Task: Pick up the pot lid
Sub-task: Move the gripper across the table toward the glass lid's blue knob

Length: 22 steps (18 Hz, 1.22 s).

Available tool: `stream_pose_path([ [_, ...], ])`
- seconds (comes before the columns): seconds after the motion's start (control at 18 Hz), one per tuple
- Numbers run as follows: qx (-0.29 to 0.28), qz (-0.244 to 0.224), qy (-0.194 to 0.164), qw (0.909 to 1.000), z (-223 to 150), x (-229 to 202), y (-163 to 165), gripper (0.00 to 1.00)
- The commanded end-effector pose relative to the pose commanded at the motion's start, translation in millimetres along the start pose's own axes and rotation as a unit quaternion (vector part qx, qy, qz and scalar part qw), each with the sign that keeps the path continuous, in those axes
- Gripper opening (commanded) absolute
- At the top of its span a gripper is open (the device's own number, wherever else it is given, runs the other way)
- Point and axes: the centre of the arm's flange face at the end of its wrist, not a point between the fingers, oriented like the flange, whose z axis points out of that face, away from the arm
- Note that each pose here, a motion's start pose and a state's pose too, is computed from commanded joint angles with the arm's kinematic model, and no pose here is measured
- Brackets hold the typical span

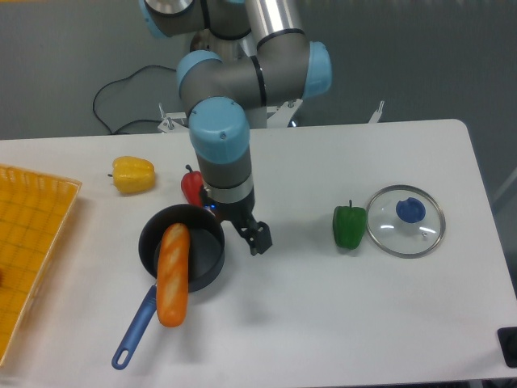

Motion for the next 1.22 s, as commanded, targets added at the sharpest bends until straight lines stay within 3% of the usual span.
stream_pose_path([
  [0.28, -0.006, 0.069, 0.005, 0.9976, 10.6, -30.6, 46.9, 1.0],
  [0.5, -0.012, 0.127, 0.007, 0.9918, 14.6, -41.9, 66.3, 1.0],
  [1.22, -0.013, 0.156, 0.028, 0.9873, 45.5, -79.0, 139.3, 1.0],
])
